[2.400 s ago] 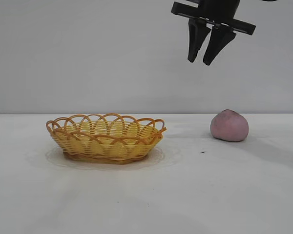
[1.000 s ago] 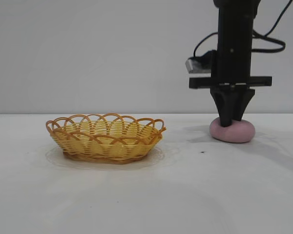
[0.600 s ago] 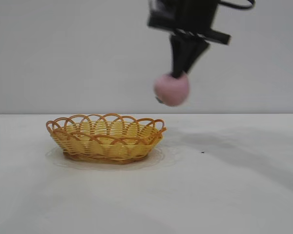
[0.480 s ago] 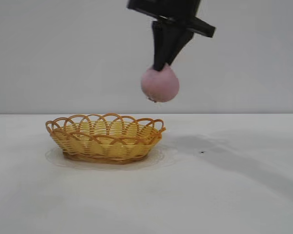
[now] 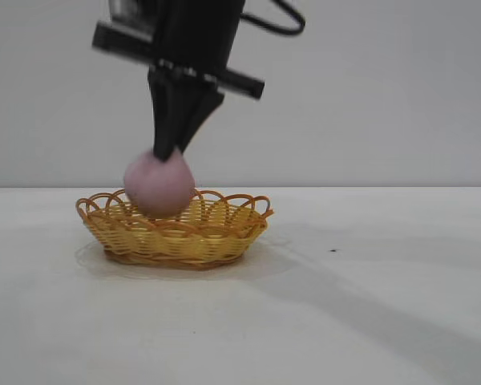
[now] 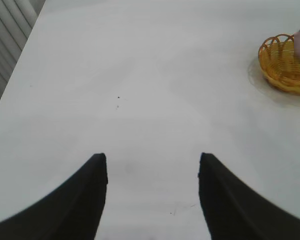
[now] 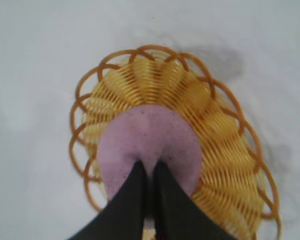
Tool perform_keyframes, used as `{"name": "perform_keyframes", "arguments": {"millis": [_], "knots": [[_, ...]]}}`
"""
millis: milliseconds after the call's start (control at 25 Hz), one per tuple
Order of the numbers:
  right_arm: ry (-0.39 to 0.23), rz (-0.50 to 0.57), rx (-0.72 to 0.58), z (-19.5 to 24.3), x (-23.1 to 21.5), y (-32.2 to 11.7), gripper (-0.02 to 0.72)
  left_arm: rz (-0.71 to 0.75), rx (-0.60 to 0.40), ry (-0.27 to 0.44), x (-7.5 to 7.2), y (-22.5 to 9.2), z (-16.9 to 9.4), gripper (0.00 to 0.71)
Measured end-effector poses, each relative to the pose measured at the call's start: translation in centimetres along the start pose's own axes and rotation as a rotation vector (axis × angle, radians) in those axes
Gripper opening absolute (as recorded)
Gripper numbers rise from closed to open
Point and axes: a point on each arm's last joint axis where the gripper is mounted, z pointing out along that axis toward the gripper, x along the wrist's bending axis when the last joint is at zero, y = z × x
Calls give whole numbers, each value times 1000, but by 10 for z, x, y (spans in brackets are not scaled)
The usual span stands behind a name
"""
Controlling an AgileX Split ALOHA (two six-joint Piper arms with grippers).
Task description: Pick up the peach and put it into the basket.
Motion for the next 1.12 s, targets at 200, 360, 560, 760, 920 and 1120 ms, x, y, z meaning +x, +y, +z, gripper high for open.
{"name": "perform_keyframes", "arguments": {"millis": [200, 360, 560, 760, 920, 1120], "knots": [[-9, 21, 8, 13, -3, 0, 218, 2, 0, 0, 0, 0, 0, 342], [-15, 40, -15, 7, -3, 2, 402, 2, 0, 0, 0, 0, 0, 342], [-115, 56, -93, -48, -7, 3, 424, 4, 0, -1, 0, 0, 0, 342], [-257, 240, -27, -75, -82, -15, 424, 4, 0, -1, 0, 0, 0, 342], [-294, 416, 2, -90, -152, -40, 424, 4, 0, -1, 0, 0, 0, 342], [-311, 555, 7, -106, -205, -67, 424, 4, 0, -1, 0, 0, 0, 342]]}}
